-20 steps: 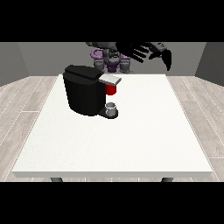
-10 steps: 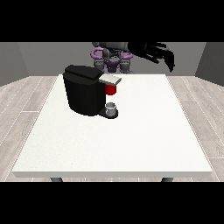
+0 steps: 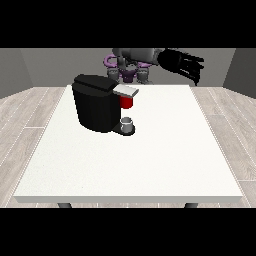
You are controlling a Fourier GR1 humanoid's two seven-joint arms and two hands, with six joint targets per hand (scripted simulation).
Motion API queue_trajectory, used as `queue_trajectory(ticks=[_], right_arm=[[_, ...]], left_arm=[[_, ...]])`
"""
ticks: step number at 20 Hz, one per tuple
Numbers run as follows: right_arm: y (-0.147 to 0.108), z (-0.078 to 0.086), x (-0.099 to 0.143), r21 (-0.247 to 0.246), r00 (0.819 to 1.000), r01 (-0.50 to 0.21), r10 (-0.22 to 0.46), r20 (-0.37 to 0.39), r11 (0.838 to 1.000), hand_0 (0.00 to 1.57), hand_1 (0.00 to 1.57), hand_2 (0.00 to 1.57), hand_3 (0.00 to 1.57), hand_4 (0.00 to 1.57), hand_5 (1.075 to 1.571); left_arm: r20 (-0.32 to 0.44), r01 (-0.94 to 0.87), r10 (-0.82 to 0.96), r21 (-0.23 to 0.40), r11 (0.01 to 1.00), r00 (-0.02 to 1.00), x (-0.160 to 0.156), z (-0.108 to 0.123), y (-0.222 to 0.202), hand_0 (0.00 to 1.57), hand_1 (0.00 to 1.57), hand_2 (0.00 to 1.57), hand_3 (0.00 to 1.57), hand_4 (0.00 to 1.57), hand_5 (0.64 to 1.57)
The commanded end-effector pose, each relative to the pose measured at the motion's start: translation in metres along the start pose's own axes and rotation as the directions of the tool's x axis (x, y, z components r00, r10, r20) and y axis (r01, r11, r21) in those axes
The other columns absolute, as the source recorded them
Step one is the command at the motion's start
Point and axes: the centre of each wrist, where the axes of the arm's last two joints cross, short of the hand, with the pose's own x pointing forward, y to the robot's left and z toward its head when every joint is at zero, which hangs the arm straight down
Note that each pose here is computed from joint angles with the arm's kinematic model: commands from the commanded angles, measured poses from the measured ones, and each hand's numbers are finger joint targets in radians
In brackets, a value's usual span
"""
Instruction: Insert the coffee pod into the coffee machine and close the lid
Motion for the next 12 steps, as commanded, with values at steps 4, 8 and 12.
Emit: queue_trajectory(ticks=[4, 8, 12], right_arm=[[0.004, -0.004, -0.002, 0.009, 1.0, 0.025, -0.025, 0.007, 1.0, 0.0, 0.0, 0.0, 0.0, 0.0, 1.571], [0.023, 0.003, -0.014, 0.033, 0.997, 0.065, -0.067, 0.043, 0.997, 0.0, 0.0, 0.0, 0.0, 0.0, 1.571], [0.068, 0.026, -0.036, 0.135, 0.983, 0.136, -0.151, 0.103, 0.981, 0.0, 0.0, 0.0, 0.0, 0.17, 1.571]], left_arm=[[0.038, 0.01, -0.009, -0.029, 1.0, 0.999, 0.016, -0.013, -0.012, 0.0, 0.0, 0.0, 0.0, 0.34, 1.571], [0.001, 0.003, -0.003, -0.053, 0.999, 1.0, 0.005, -0.002, -0.01, 0.0, 0.0, 0.0, 0.0, 0.26, 1.571], [-0.058, -0.033, 0.034, 0.01, 0.999, 0.998, -0.013, 0.013, -0.014, 0.0, 0.0, 0.0, 0.0, 0.27, 1.571]])
